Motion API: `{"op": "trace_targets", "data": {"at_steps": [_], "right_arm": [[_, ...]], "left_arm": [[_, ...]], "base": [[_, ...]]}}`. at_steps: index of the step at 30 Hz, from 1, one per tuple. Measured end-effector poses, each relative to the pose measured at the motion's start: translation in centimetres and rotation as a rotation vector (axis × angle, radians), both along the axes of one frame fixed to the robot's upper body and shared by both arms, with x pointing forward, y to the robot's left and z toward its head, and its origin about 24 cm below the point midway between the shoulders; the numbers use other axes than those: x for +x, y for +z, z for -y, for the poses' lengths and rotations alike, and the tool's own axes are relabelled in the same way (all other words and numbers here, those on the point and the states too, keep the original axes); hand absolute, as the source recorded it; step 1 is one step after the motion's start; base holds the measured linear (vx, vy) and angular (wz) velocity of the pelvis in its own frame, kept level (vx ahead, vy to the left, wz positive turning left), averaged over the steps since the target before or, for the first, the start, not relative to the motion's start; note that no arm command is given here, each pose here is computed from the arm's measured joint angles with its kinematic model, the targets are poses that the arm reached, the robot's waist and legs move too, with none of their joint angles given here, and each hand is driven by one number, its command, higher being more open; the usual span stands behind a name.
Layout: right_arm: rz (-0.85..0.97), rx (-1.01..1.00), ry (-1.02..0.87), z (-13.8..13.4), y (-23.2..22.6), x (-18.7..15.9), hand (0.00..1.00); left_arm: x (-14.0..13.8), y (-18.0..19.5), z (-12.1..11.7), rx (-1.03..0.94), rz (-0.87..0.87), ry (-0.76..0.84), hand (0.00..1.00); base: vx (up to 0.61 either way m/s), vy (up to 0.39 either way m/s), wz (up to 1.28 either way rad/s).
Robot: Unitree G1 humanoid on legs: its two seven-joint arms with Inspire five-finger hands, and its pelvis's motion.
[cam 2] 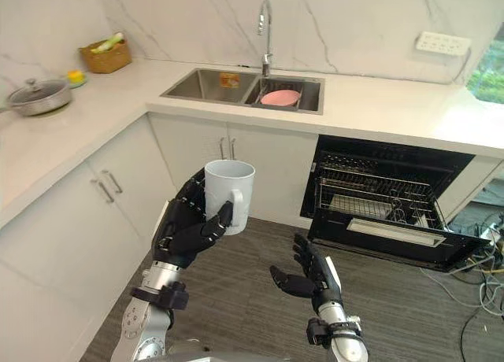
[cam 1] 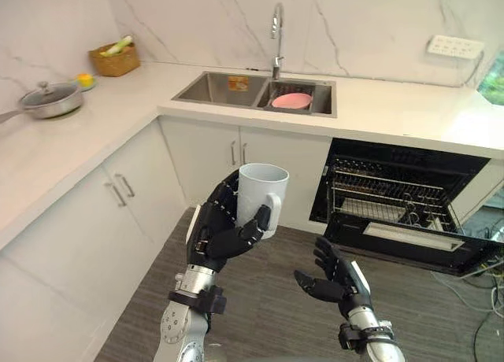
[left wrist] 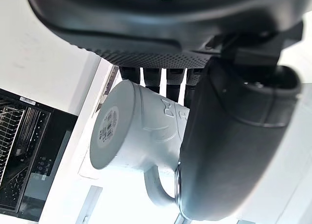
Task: Walk over to the sink, pick up the cup, carry it to the dishwasher, place the cup inside the dishwasher, then close the dishwasher door
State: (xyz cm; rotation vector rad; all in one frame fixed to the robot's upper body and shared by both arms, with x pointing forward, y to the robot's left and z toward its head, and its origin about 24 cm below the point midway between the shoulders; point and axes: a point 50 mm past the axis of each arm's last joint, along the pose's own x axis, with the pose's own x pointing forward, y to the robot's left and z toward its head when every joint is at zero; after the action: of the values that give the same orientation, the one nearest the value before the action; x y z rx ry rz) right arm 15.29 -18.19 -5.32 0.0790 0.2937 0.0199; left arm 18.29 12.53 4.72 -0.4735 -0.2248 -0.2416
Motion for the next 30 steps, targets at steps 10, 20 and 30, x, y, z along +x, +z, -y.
{"op": "trace_targets", "data": {"at_steps": [10,20,30], "right_arm": [[0.264,0.131,-0.010,-2.3,4.3,1.0,0.90],[0.320,0.103,0.176,-2.5,5.2,2.6,0.90],[0.283,0.090,0.305,-3.0,5.4,3.0,0.90]], "left_arm": [[-0.7,-0.2,-1.0,0.012,-0.054,0.089,0.30],[-0.3,-1.3,-3.2,0.040,-0.112,0.211,0.30],[0.3,-1.3,-2.8,0.072,-0.098,0.222,0.30]], "base": [[0.43,0.216,-0.76],[0.32,-0.084,-0.56],[0.19,0.113,-0.65]]}}
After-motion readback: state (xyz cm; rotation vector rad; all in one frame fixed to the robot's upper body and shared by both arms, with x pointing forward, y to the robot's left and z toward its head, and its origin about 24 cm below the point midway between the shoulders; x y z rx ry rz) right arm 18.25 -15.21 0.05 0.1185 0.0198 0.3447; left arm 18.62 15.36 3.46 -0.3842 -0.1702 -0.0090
